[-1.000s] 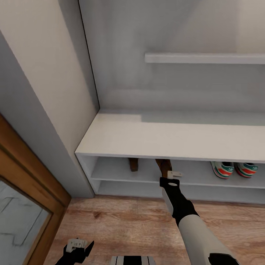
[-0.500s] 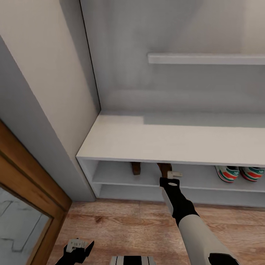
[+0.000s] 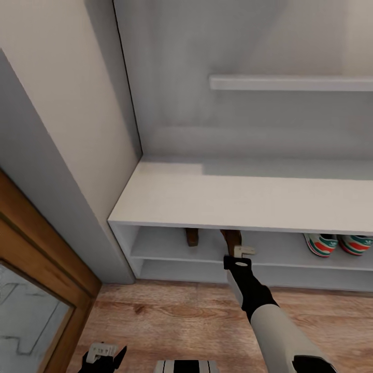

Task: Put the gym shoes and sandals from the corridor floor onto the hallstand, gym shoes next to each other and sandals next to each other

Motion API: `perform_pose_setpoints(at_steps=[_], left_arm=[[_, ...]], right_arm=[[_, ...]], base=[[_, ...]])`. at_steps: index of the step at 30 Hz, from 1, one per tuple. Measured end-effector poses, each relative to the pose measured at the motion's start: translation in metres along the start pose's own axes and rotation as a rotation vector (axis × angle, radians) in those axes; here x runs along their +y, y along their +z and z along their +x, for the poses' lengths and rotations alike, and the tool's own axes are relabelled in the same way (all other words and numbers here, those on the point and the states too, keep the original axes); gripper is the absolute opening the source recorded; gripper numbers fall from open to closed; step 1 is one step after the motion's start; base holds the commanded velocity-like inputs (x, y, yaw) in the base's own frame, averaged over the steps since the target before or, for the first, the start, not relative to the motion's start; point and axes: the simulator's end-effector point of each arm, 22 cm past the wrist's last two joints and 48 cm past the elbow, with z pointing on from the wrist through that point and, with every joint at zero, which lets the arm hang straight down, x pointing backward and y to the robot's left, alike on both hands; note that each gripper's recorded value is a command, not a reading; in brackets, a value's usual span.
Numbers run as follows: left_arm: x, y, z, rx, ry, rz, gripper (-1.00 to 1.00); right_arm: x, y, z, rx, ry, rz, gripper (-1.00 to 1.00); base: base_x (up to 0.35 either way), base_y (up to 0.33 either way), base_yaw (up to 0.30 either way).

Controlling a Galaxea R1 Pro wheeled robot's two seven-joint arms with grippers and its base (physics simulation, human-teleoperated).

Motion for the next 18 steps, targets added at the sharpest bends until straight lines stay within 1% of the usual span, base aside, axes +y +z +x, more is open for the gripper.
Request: perform_pose_setpoints(at_steps=[4,12,18], left_arm=[[0.0003,-0.0003,0.0002,0.000,0.001,0.000,1.00],[0.0003,-0.0008,0.0009,0.000,0.001,0.000,1.00],[0.0003,-0.0011,0.0010,0.000,0.001,0.000,1.00]], right_arm=[[0.0003,0.0002,0.0018,0.004,-0.001,0.000,-1.00],[0.0002,0.0002,0.0012,0.002,0.000,0.000,-1.00],[0.0002,0.0000,0.0014,0.003,-0.001,0.000,-1.00]], base=[[0.062,0.120,0.000],[0.014,0.019,0.000],[0.151,0.123,0.000]])
